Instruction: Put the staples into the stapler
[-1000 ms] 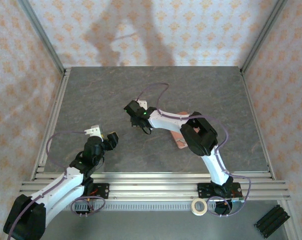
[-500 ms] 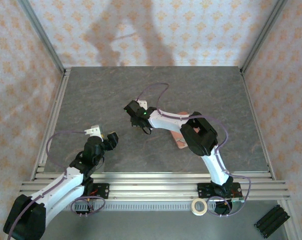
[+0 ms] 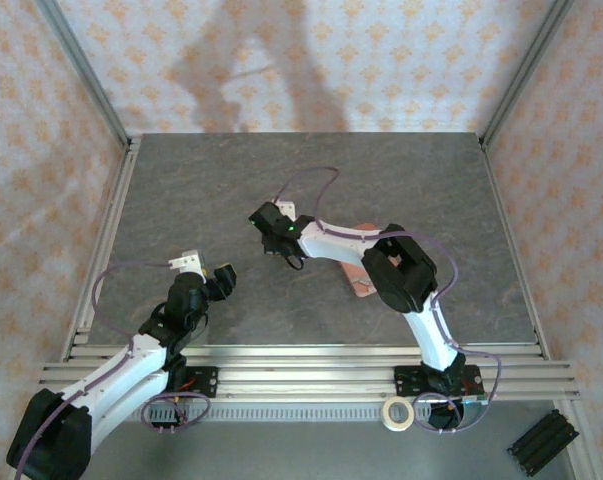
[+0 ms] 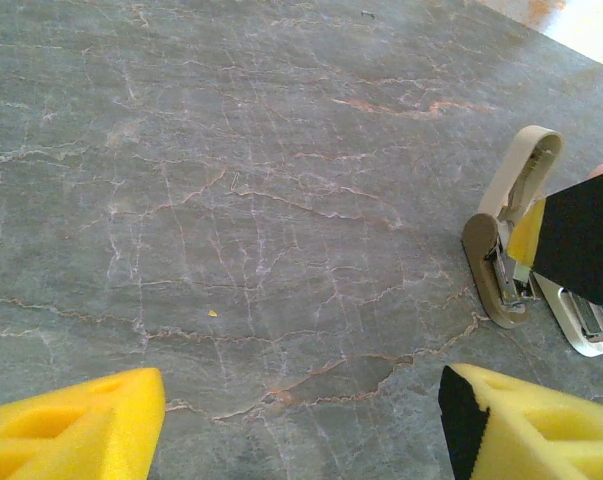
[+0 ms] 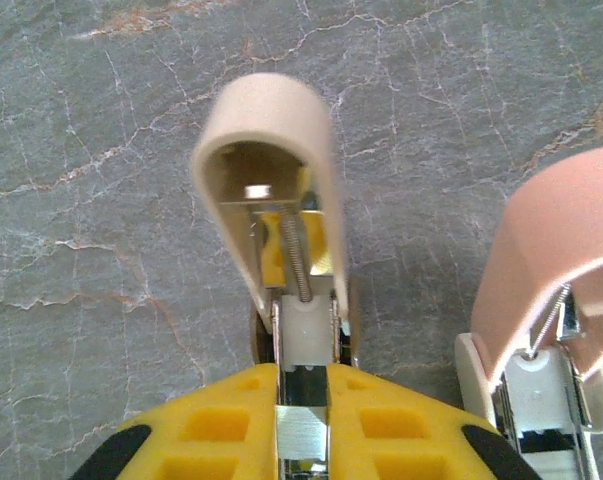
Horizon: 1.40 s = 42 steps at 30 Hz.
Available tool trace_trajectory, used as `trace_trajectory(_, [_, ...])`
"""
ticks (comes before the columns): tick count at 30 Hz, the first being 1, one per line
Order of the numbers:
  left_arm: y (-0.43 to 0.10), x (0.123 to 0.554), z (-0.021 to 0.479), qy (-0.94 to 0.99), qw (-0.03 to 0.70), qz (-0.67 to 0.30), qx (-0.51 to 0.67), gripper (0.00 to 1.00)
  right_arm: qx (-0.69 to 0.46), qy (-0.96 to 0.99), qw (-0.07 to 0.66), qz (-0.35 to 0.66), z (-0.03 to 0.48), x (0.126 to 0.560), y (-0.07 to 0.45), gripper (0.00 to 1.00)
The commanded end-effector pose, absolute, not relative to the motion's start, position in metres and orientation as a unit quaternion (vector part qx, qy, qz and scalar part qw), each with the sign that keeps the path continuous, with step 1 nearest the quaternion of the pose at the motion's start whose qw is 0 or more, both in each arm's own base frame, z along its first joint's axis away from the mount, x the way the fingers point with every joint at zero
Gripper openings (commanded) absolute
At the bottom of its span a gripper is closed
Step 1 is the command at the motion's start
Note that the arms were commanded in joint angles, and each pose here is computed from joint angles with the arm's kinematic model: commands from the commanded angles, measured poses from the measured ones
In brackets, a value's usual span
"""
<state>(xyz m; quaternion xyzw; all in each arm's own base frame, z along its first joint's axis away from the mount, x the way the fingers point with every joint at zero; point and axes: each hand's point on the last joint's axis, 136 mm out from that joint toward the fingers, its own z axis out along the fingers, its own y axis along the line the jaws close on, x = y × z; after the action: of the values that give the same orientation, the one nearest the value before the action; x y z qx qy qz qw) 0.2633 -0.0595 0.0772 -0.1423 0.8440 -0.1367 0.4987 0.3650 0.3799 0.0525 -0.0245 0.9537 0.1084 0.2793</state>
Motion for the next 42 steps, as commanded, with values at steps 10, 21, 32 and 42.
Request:
trace_trajectory(10, [-0.052, 0.267, 0.083, 0.836, 0.514, -0.123, -0.15, 0.74, -0.023, 0.945, 0.311, 0.104, 0.075, 0.372, 0.37, 0.16])
trace_trajectory(21, [-0.052, 0.266, 0.082, 0.836, 0.513, -0.123, -0.15, 0.74, -0.028, 0.951, 0.295, 0.092, 0.059, 0.37, 0.371, 0.16])
trace_trajectory(32, [-0.052, 0.266, 0.082, 0.836, 0.514, -0.123, -0.15, 0.74, -0.032, 0.953, 0.288, 0.086, 0.052, 0.368, 0.369, 0.16])
trace_trajectory(42, [-0.052, 0.267, 0.083, 0.835, 0.514, -0.123, -0.15, 0.74, -0.035, 0.955, 0.281, 0.082, 0.047, 0.366, 0.368, 0.16])
